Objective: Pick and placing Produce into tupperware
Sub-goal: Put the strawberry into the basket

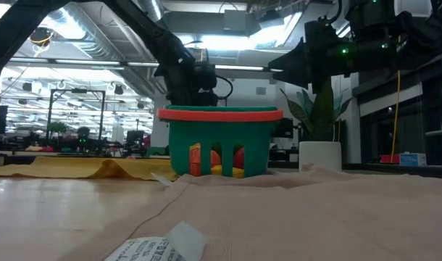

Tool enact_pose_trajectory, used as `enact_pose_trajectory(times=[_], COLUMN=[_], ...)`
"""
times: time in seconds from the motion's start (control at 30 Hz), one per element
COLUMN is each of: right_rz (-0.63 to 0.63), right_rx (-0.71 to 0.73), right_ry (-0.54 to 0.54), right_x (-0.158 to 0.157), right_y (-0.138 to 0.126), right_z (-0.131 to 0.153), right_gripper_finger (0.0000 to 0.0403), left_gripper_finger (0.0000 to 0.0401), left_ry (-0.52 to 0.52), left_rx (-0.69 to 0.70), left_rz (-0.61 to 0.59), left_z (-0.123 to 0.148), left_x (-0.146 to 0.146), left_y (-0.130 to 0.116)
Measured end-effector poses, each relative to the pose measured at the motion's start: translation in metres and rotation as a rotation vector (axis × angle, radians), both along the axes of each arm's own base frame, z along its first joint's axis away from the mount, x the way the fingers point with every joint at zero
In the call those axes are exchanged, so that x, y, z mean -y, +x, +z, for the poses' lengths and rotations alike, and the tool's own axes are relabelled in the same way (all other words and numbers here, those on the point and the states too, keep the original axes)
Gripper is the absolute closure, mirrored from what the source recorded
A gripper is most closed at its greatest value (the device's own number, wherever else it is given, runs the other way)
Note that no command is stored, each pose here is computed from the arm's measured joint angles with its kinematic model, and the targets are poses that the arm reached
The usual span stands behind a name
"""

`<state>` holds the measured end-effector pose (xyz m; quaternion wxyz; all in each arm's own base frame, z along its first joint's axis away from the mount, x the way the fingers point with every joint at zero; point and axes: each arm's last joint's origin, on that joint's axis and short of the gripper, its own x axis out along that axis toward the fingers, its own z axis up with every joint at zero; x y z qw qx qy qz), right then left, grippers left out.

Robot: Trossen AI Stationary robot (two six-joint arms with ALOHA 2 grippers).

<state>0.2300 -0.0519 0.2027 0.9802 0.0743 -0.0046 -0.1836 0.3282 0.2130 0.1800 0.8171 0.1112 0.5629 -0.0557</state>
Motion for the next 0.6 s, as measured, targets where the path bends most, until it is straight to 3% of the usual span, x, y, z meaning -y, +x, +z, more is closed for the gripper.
enact_pose_trajectory(times=[0.37,0.47,0.6], right_rz=[0.0,0.0,0.0], right_rx=[-0.002,-0.002,0.0], right_ry=[-0.005,-0.003,0.001], right_x=[0.0,0.0,0.0], right_y=[0.0,0.0,0.0], right_z=[0.0,0.0,0.0], right_gripper_finger=[0.0178,0.0178,0.0178], left_gripper_finger=[0.0129,0.0129,0.0129], left_ry=[0.031,0.01,0.075], left_rx=[0.02,-0.017,-0.088], left_rz=[-0.055,-0.058,-0.034], left_z=[-0.003,-0.014,-0.022], left_x=[-0.004,-0.004,-0.006], left_y=[0.002,0.003,0.003])
